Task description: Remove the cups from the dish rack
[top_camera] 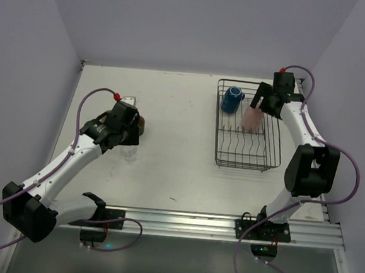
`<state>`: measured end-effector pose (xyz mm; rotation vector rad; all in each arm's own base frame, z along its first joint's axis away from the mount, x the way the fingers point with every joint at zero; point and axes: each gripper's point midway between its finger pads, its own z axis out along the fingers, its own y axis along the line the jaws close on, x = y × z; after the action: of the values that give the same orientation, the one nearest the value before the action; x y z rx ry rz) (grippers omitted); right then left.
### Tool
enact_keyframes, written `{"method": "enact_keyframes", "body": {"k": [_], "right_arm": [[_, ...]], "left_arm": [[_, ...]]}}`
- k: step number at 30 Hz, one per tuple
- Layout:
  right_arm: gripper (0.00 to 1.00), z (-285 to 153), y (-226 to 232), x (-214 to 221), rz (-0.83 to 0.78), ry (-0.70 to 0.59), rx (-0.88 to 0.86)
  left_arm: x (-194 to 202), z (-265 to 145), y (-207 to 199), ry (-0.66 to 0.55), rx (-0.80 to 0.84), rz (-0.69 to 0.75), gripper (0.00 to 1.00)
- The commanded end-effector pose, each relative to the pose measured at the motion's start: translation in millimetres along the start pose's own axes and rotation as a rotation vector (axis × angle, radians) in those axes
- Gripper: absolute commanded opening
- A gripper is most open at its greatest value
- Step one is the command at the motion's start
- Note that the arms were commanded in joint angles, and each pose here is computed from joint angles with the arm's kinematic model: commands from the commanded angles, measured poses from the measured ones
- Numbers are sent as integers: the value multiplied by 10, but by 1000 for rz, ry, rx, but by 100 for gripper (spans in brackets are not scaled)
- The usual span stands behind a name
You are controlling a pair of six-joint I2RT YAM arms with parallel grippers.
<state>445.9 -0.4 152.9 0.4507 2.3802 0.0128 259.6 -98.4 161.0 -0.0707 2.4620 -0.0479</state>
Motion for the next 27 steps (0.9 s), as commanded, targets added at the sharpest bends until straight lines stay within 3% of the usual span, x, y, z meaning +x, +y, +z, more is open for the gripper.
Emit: {"method": "enact_keyframes", "body": {"k": [1,14,19,23,27], "right_arm": [[89,-112,-98,-115,-27,-53,35],[63,55,76,44,21,30,-58],[57,74,175,120,104,56,-98],[45,68,228,175,147,75,-119],[43,52,279,245,199,90,-146]], "left_arm": [[-50,-9,-35,-27,31,11,53],[-22,8,-31,-23,32,17,53],[-30,1,-39,-26,37,17,53],[-40,-5,-43,-29,40,19,53],[-36,-3,-57,-27,48,19,53]]}}
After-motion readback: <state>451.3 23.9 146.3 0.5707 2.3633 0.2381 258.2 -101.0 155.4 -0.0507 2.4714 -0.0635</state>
